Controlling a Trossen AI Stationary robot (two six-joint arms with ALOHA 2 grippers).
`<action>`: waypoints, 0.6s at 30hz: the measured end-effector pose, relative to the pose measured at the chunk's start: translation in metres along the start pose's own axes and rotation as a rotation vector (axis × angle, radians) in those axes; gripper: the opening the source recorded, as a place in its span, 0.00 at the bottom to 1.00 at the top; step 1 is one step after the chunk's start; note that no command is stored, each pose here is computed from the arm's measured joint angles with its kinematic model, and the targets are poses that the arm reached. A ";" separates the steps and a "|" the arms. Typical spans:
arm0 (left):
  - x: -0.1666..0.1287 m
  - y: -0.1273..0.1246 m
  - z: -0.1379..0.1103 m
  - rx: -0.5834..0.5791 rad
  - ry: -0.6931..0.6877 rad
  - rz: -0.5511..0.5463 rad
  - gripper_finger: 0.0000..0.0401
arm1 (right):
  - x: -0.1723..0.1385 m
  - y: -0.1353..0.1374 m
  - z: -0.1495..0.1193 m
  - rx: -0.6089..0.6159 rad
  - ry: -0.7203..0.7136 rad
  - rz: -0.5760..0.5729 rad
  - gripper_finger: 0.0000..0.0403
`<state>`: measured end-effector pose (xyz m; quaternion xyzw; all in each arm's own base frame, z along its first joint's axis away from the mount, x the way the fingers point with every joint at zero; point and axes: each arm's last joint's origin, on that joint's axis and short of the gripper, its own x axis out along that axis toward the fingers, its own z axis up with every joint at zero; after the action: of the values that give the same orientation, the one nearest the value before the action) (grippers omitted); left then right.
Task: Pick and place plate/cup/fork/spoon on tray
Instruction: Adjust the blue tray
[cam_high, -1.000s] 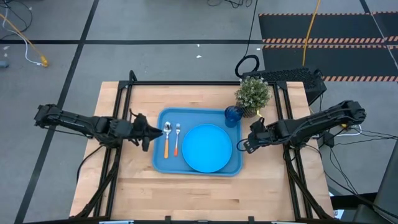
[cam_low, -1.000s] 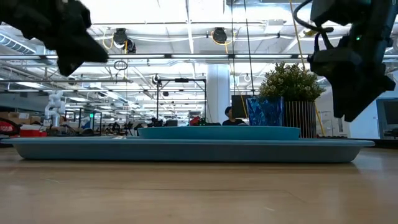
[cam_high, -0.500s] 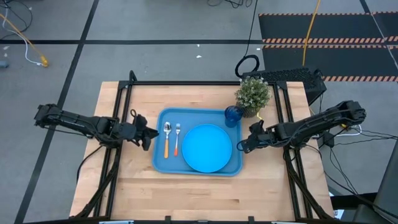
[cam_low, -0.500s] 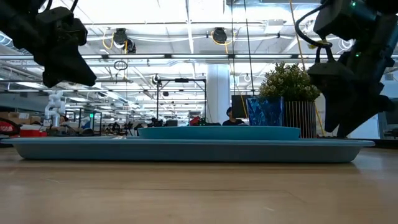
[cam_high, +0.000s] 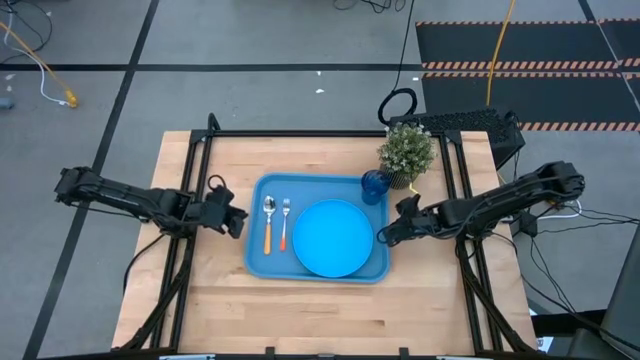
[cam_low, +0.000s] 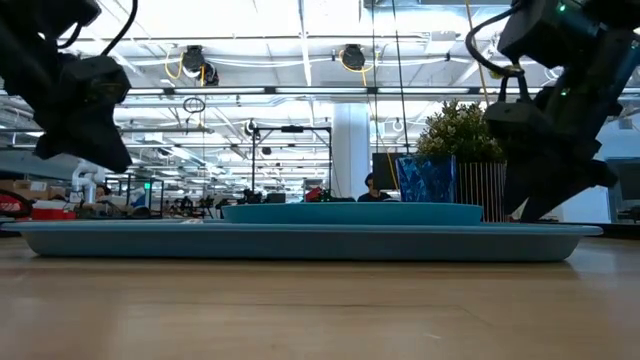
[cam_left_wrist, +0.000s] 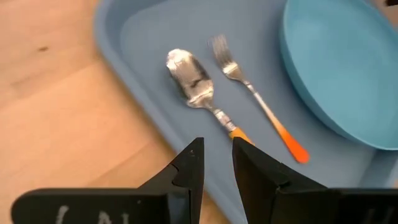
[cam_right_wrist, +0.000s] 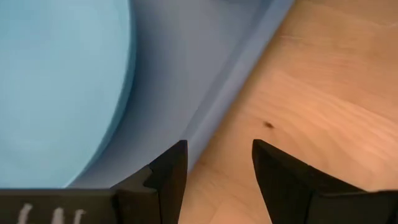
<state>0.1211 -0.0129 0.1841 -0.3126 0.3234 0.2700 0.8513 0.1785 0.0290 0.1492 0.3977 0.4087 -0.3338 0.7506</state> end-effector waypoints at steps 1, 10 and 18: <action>0.002 0.000 -0.001 0.001 -0.009 -0.014 0.21 | 0.002 0.001 0.000 -0.002 0.001 -0.004 0.43; 0.024 0.017 -0.024 -0.044 0.018 0.015 0.21 | 0.017 0.007 -0.001 -0.024 -0.001 -0.008 0.43; 0.032 0.022 -0.032 -0.058 0.043 -0.022 0.21 | 0.021 0.008 0.002 -0.017 -0.010 0.007 0.43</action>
<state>0.1149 -0.0131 0.1347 -0.3462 0.3304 0.2632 0.8377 0.1954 0.0270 0.1344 0.3911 0.4065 -0.3298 0.7570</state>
